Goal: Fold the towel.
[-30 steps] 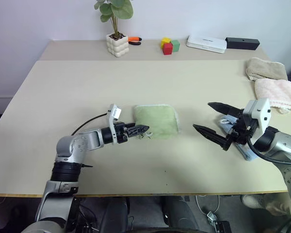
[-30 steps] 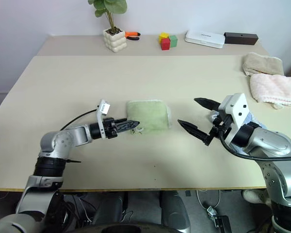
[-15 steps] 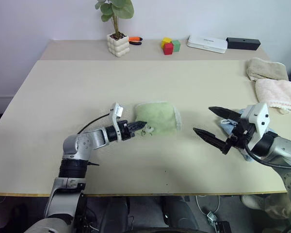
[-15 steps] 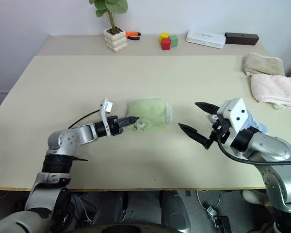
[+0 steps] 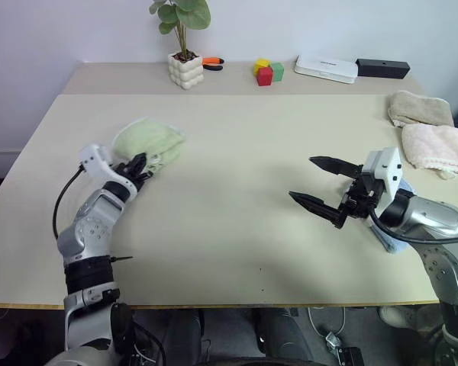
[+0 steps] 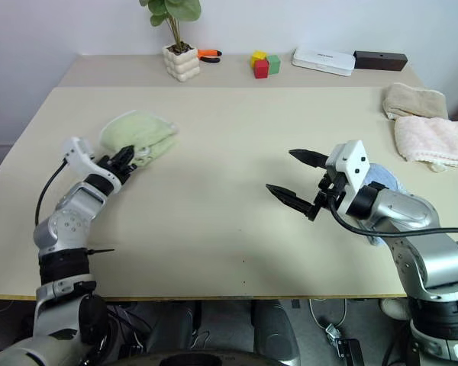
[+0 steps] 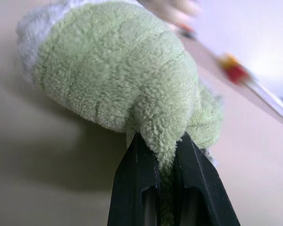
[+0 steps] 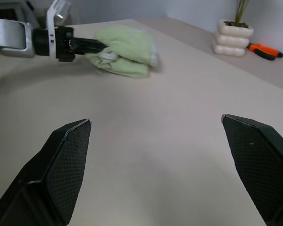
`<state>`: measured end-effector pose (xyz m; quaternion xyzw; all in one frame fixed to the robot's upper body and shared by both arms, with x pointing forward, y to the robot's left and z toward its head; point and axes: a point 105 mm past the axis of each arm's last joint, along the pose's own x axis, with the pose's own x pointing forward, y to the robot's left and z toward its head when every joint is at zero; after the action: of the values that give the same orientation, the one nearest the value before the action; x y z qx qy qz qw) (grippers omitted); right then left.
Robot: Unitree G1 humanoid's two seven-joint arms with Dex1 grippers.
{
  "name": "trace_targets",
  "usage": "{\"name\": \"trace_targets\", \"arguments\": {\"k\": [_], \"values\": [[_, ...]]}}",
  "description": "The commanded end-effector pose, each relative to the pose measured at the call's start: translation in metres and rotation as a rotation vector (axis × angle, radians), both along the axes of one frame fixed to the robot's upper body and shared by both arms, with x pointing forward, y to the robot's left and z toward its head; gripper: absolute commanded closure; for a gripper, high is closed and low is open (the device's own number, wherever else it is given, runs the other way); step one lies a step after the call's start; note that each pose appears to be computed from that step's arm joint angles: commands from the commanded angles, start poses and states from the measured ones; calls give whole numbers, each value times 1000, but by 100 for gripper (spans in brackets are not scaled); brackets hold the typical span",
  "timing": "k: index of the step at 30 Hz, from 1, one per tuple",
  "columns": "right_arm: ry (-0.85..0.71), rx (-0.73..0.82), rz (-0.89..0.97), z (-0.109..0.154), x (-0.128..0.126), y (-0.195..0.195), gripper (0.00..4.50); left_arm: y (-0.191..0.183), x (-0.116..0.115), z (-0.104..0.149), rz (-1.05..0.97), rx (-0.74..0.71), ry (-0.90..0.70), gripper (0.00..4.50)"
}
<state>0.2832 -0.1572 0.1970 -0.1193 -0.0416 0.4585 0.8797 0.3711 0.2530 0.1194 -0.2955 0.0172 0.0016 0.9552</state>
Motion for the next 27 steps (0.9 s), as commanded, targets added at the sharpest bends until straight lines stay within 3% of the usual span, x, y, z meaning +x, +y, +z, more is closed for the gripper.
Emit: {"name": "trace_targets", "arguments": {"k": [1,5,9,15,18,22,25,27], "values": [[-43,1,40,9,2,5,0,18,-16,12,150,-12,-45,448],[-16,-9,66,4,4,5,0,39,-39,15,385,-101,-36,448],[-15,-11,54,4,8,1,0,22,-49,17,331,-28,-45,448],[-19,-42,20,1,16,-18,0,21,-61,4,379,-61,7,448],[-19,-40,28,-1,16,-16,0,16,-61,2,348,-73,3,342],[-21,-30,36,-1,15,-13,0,9,-62,8,300,-79,-16,150],[-27,16,57,6,13,-11,0,-18,-66,10,139,-42,-19,6],[-4,65,90,10,8,-9,0,-35,-72,10,50,-30,-9,6]]}}
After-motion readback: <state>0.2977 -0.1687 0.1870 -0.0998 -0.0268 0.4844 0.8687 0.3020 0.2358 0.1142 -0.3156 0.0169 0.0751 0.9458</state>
